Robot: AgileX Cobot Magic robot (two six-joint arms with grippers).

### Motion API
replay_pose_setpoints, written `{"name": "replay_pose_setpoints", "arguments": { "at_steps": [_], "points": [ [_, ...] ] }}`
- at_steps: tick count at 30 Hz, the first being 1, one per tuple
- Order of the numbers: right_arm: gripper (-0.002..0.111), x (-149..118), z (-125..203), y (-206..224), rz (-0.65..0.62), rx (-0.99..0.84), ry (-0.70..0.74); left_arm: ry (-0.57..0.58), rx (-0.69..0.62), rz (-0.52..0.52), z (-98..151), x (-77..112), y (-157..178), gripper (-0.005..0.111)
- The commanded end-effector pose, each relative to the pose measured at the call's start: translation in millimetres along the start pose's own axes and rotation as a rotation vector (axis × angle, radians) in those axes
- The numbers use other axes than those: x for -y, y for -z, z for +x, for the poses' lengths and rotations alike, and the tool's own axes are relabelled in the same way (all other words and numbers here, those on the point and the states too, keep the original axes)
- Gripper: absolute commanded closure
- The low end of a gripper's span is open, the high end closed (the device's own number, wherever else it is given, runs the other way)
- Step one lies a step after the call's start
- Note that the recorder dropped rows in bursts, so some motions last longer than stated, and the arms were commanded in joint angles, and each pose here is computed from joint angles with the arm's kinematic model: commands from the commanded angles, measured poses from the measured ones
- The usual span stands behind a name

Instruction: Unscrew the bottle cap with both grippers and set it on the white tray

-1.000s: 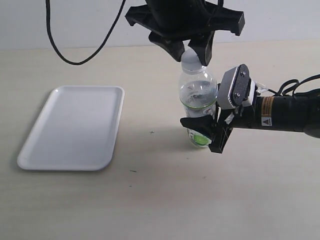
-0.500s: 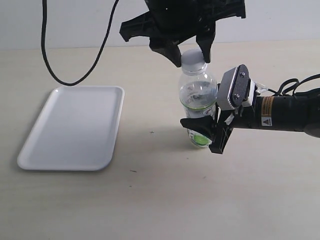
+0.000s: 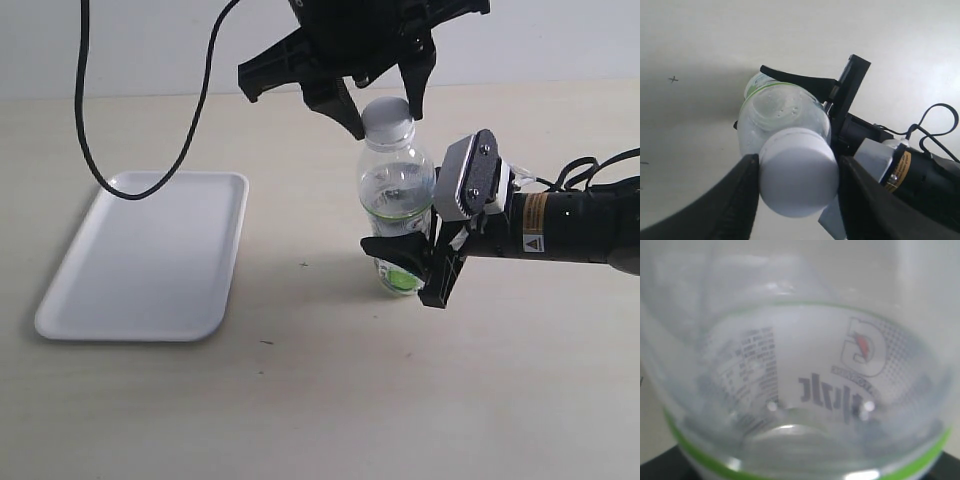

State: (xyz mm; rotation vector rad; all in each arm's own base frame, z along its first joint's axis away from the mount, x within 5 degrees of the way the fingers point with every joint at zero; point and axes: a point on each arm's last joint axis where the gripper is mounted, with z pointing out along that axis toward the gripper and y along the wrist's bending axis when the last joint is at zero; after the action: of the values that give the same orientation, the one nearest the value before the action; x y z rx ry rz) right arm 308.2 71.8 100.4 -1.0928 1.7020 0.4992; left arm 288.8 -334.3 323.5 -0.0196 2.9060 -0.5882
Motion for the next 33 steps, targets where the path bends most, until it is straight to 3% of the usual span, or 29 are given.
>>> {"name": "replay_pose_setpoints", "arguments": {
  "at_steps": [1, 15, 22, 26, 33],
  "points": [
    [0.108, -2, 10, -1, -0.005, -0.089, 0.009, 0.035, -0.068, 0.093, 11, 12.4, -1, 0.107],
    [0.108, -2, 10, -1, -0.005, -0.089, 0.007, 0.071, -0.126, 0.142, 16, 17.1, 0, 0.107],
    [0.108, -2, 10, -1, -0.005, -0.089, 0.007, 0.254, -0.158, 0.119, 16, 16.1, -10, 0.107],
    [0.108, -2, 10, -1, -0.005, -0.089, 0.007, 0.294, -0.241, 0.14, 19, 19.9, -24, 0.107],
    [0.108, -2, 9, -1, -0.007, -0.085, -0.01, 0.297, -0.208, 0.129, 11, 13.7, -21, 0.107]
  ]
}}
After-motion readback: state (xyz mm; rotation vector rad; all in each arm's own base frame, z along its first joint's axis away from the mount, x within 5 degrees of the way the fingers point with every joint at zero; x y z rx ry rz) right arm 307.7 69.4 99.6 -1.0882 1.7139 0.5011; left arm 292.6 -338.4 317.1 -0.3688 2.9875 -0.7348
